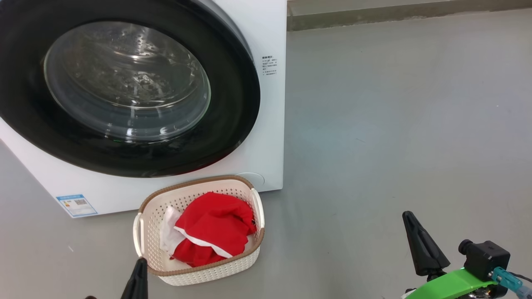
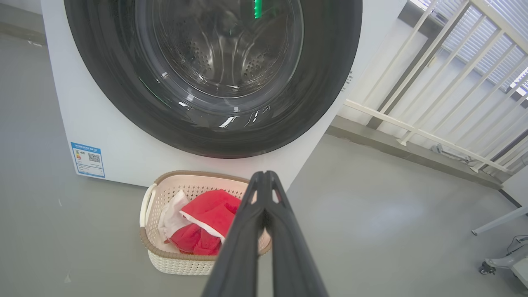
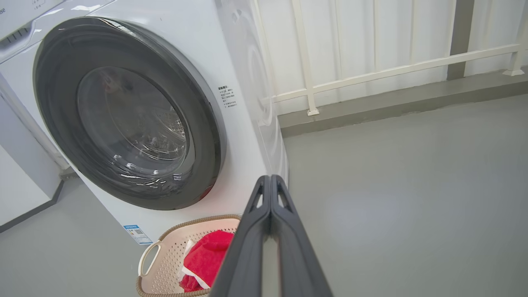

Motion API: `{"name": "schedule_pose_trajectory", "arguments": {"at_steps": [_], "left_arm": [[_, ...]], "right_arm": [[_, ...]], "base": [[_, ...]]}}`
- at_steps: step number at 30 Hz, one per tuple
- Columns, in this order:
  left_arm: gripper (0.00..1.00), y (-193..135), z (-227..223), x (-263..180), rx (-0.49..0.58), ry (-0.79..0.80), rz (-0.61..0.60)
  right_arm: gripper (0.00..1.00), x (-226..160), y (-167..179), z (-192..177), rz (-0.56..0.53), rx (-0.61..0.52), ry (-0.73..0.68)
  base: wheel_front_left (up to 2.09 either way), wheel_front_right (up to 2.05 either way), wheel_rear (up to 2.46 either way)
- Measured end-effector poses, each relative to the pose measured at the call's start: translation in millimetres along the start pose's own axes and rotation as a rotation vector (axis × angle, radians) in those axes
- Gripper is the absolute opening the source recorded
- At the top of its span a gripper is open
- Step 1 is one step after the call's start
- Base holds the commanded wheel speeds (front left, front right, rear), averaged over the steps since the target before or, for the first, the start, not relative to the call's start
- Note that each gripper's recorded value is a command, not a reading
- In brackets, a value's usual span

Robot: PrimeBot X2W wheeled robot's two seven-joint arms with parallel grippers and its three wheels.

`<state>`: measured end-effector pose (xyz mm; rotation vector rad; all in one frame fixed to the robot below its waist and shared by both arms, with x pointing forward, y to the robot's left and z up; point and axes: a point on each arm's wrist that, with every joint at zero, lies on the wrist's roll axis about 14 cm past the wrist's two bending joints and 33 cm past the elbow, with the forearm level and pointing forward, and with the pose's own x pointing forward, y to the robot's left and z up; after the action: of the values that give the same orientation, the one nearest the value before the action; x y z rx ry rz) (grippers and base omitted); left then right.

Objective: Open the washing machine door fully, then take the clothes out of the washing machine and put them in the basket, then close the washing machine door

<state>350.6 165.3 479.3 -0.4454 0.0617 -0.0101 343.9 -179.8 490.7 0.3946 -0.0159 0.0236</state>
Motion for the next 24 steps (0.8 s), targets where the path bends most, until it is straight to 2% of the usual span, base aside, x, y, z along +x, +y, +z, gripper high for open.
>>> {"name": "schedule_pose_trajectory", "arguments": {"at_steps": [24], "left_arm": [[0.00, 11, -5, 3, -0.248, 0.043, 0.050]], "right_arm": [[0.00, 7, -11, 1, -0.056, 0.258, 0.008]], "base": [[0.00, 0.00, 0.00]]}}
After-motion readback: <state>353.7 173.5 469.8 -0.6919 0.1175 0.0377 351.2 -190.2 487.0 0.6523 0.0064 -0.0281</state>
